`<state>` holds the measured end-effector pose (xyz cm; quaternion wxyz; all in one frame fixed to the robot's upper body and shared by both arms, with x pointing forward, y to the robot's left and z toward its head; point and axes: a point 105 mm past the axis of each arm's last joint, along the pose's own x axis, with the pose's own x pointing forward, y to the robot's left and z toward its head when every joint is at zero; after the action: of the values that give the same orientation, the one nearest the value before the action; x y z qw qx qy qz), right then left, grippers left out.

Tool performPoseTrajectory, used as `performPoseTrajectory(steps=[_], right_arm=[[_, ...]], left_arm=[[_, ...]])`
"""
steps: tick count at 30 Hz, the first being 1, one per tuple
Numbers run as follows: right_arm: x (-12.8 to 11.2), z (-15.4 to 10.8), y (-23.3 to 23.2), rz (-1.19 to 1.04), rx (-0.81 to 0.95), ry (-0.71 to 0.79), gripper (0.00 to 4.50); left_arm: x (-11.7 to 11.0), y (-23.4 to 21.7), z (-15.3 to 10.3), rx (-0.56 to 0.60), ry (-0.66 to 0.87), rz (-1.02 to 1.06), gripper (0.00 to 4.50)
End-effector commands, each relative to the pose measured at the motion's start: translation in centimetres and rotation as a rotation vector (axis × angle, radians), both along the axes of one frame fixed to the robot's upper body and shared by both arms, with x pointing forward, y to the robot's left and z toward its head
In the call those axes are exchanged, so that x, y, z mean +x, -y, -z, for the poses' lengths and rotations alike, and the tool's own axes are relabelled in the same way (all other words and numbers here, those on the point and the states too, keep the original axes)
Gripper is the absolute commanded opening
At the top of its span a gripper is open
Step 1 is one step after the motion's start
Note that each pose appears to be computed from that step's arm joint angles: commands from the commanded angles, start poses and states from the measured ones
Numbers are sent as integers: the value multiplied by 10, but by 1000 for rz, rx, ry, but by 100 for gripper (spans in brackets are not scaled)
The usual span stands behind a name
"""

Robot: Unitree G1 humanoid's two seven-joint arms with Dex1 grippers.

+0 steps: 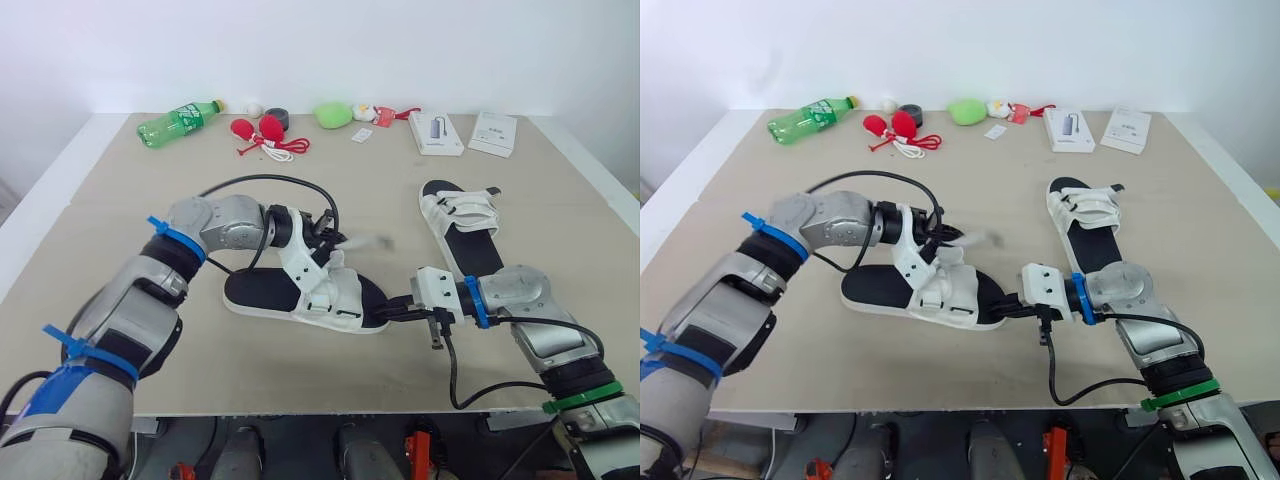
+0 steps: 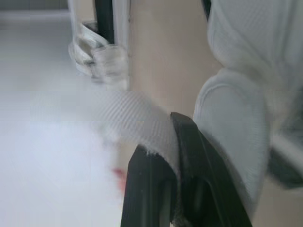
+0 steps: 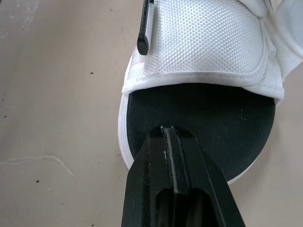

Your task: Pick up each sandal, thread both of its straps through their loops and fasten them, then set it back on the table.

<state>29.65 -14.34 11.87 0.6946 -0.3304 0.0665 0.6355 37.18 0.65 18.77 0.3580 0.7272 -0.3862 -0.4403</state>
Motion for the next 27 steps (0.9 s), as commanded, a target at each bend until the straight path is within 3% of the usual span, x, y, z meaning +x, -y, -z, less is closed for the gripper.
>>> performPoseTrajectory(steps=[1,6,9,20,23,26,27], right_arm=[[-2,16,6,6,-63,-49,0],[-1,16,6,-1,-67,-47,0],[-1,17,6,-4,-68,-47,0],[-1,18,6,-12,-71,-48,0],[0,18,6,-13,-72,-48,0],[1,17,6,-12,-71,-49,0],[1,17,6,-12,-71,-49,0]], left_arm=[[7,4,-37,-104,213,59,9],[-4,7,-51,-195,235,162,9],[-12,6,-49,-212,150,190,9],[-29,-10,-3,-104,-197,142,9],[-33,-7,-4,-108,-250,138,84],[-35,-7,-10,-114,-264,126,220],[-36,-7,-12,-123,-265,130,220]])
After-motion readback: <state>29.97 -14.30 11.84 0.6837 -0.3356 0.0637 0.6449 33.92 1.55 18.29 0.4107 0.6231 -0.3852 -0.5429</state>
